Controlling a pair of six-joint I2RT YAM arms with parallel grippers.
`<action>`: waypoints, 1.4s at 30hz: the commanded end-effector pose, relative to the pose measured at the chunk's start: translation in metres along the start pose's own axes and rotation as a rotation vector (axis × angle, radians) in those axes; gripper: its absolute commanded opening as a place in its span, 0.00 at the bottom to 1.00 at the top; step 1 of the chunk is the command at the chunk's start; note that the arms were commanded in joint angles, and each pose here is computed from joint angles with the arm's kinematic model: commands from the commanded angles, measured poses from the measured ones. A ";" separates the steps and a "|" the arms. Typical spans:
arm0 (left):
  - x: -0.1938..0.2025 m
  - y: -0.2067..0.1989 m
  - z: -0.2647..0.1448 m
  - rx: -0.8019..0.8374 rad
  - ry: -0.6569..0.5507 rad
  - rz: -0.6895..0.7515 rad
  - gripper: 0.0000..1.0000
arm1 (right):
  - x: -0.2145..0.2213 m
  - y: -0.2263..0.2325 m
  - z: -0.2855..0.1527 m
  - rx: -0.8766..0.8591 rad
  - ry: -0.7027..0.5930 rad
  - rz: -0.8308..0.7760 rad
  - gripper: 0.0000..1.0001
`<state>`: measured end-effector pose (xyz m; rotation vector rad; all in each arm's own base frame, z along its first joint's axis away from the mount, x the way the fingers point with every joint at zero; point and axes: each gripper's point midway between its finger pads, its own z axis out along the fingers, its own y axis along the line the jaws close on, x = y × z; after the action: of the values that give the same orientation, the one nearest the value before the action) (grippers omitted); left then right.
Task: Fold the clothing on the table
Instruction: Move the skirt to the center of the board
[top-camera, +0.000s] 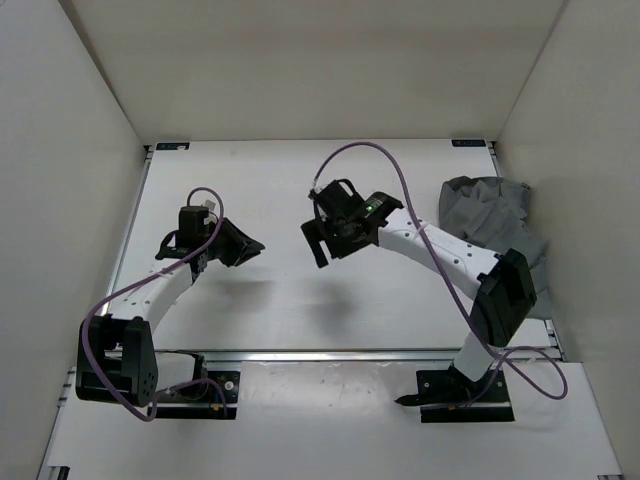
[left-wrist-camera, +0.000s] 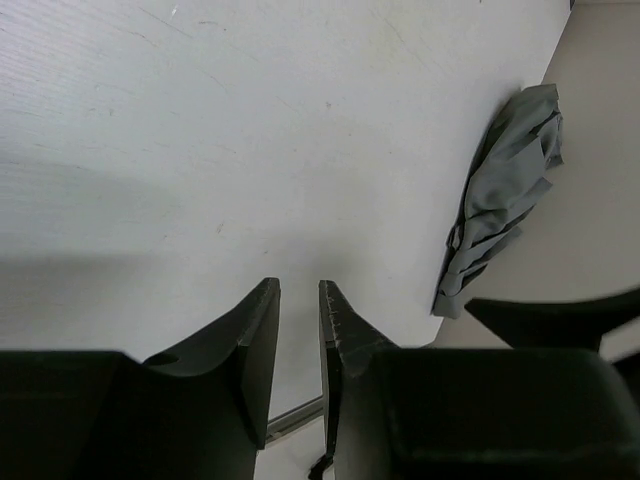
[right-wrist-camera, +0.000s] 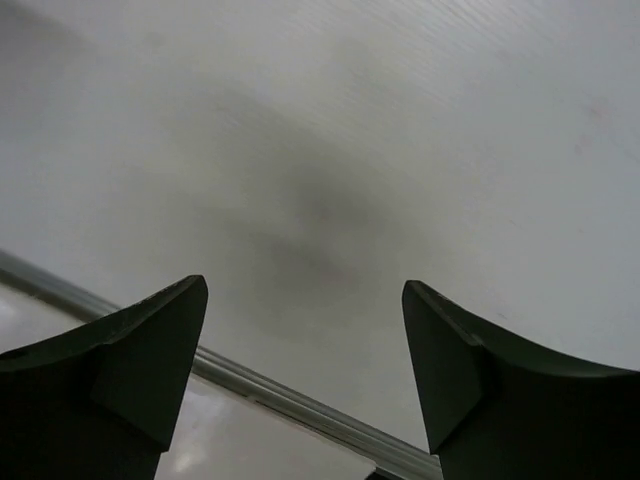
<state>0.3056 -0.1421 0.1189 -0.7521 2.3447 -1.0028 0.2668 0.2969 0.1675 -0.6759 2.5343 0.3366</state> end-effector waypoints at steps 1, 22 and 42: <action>-0.001 -0.006 -0.007 0.031 -0.006 0.034 0.33 | 0.004 -0.090 -0.002 0.198 0.015 0.138 0.77; 0.007 -0.005 0.001 0.024 0.023 0.030 0.32 | 0.169 -0.384 0.011 0.628 0.270 0.772 0.48; -0.063 -0.041 -0.057 0.100 -0.152 0.039 0.32 | -0.060 -0.148 -0.121 -0.126 -0.306 0.453 0.00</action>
<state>0.3234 -0.1079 0.1613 -0.7820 2.2345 -1.0039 0.3541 0.1683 0.3057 -0.1802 2.2647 0.6182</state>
